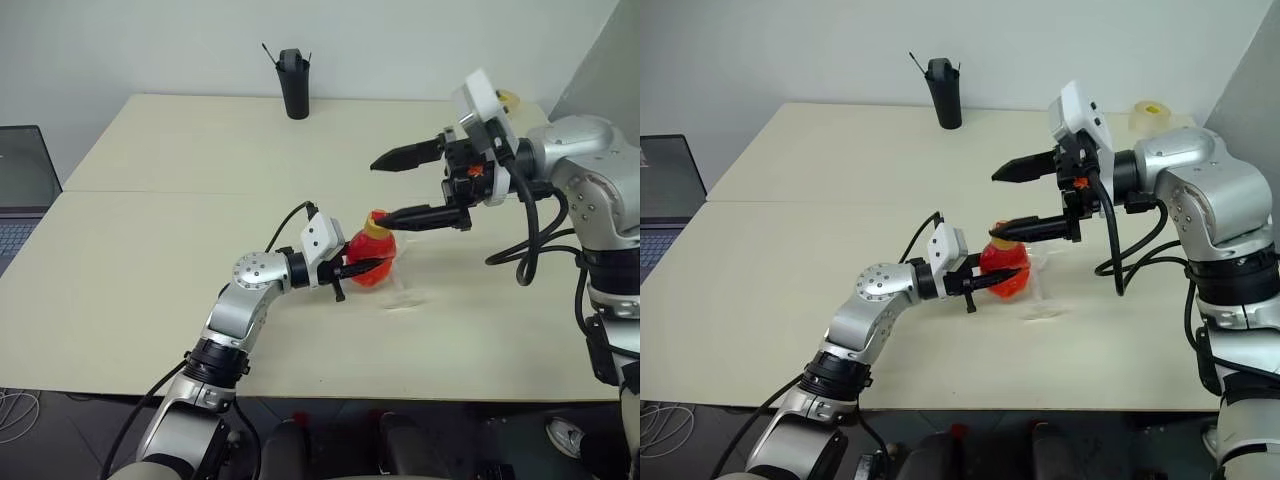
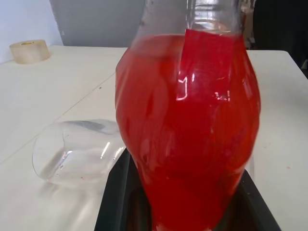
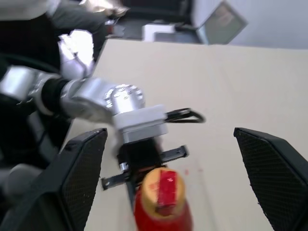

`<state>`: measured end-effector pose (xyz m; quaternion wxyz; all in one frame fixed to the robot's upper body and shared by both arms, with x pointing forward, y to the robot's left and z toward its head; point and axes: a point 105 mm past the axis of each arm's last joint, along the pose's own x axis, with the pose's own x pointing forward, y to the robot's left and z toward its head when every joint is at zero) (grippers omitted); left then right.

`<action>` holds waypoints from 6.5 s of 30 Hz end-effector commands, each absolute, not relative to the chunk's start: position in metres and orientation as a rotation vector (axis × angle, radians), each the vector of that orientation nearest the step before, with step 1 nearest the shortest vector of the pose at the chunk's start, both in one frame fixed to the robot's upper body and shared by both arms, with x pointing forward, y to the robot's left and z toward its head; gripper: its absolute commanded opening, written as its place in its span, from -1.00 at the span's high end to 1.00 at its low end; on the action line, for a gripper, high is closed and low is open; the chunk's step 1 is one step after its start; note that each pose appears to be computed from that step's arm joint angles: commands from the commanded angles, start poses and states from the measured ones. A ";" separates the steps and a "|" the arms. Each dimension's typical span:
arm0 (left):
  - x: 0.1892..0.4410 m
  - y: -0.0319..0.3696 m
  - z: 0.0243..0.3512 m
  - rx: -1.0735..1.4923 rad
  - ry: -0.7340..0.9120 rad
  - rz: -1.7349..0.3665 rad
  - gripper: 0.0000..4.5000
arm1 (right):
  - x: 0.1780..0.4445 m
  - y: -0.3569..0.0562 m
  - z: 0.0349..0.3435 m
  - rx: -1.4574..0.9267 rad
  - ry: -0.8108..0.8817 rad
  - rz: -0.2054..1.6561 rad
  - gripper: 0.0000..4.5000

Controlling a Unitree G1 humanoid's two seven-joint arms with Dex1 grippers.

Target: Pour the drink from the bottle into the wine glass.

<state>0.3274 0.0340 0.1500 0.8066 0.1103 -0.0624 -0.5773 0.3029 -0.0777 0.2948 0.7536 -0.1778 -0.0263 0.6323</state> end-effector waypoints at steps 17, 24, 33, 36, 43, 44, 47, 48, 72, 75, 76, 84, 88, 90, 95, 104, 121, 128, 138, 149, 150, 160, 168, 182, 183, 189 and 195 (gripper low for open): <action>0.330 0.032 0.180 0.170 -0.242 -1.239 0.64 | 0.304 -0.067 0.287 -0.272 -0.138 0.851 -1.00; 0.328 0.032 0.181 0.169 -0.244 -1.236 0.64 | 0.309 -0.063 0.276 -0.266 -0.112 0.854 -1.00; 0.329 0.037 0.179 0.176 -0.234 -1.214 0.64 | 0.304 -0.051 0.277 -0.255 -0.121 0.918 -1.00; 0.330 0.038 0.179 0.177 -0.233 -1.211 0.64 | 0.300 -0.047 0.276 -0.255 -0.117 0.951 -1.00; 0.329 0.039 0.178 0.181 -0.230 -1.208 0.64 | 0.293 -0.045 0.277 -0.263 -0.113 0.990 -1.00; 0.329 0.039 0.178 0.183 -0.230 -1.208 0.64 | 0.295 -0.046 0.273 -0.279 -0.098 0.977 -1.00; 0.330 0.039 0.178 0.185 -0.229 -1.208 0.64 | 0.304 -0.050 0.265 -0.300 -0.071 0.932 -1.00; 0.330 0.039 0.178 0.185 -0.230 -1.208 0.64 | 0.305 -0.051 0.263 -0.301 -0.068 0.931 -1.00; 0.334 0.040 0.179 0.203 -0.235 -1.197 0.65 | 0.260 -0.120 0.231 -0.263 0.111 1.013 -1.00; 0.333 0.039 0.178 0.203 -0.233 -1.204 0.65 | 0.263 -0.102 0.244 -0.262 0.043 1.048 -1.00; 0.333 0.039 0.178 0.204 -0.234 -1.206 0.65 | 0.268 -0.096 0.250 -0.256 0.012 1.044 -1.00; 0.334 0.039 0.179 0.208 -0.239 -1.202 0.65 | 0.289 -0.064 0.266 -0.215 -0.069 1.022 -1.00; 0.331 0.039 0.179 0.204 -0.241 -1.197 0.65 | 0.293 -0.054 0.263 -0.207 -0.068 1.042 -1.00; 0.330 0.038 0.179 0.202 -0.242 -1.197 0.65 | 0.300 -0.052 0.262 -0.213 -0.067 1.026 -1.00; 0.331 0.038 0.179 0.201 -0.245 -1.193 0.65 | 0.315 -0.051 0.265 -0.219 -0.077 0.987 -1.00; 0.331 0.039 0.177 0.199 -0.240 -1.186 0.65 | 0.329 -0.065 0.264 -0.227 -0.063 0.916 -1.00; 0.334 0.038 0.177 0.209 -0.230 -1.198 0.66 | 0.276 -0.109 0.242 -0.267 0.088 1.026 -1.00; 0.336 0.038 0.177 0.214 -0.233 -1.196 0.66 | 0.279 -0.072 0.259 -0.225 -0.024 1.065 -1.00; 0.333 0.039 0.176 0.215 -0.233 -1.182 0.66 | 0.298 -0.050 0.264 -0.174 -0.048 1.020 -1.00; 0.334 0.040 0.176 0.211 -0.235 -1.173 0.66 | 0.326 -0.049 0.265 -0.130 -0.061 0.925 -1.00; 0.334 0.040 0.176 0.211 -0.235 -1.172 0.66 | 0.327 -0.050 0.264 -0.131 -0.059 0.922 -1.00; 0.333 0.040 0.176 0.213 -0.236 -1.172 0.66 | 0.321 -0.061 0.259 -0.150 -0.038 0.928 -1.00; 0.334 0.039 0.177 0.218 -0.235 -1.178 0.66 | 0.312 -0.060 0.260 -0.126 -0.044 0.979 -0.83; 0.334 0.039 0.176 0.219 -0.231 -1.180 0.66 | 0.297 -0.054 0.263 -0.133 -0.049 1.102 0.45; 0.334 0.039 0.176 0.219 -0.231 -1.182 0.66 | 0.293 -0.054 0.264 -0.146 -0.044 1.149 0.45; 0.332 0.037 0.175 0.227 -0.225 -1.206 0.66 | 0.291 -0.067 0.268 -0.198 -0.016 1.329 0.45; 0.330 0.036 0.174 0.229 -0.224 -1.209 0.66 | 0.287 -0.075 0.273 -0.253 -0.012 1.490 0.45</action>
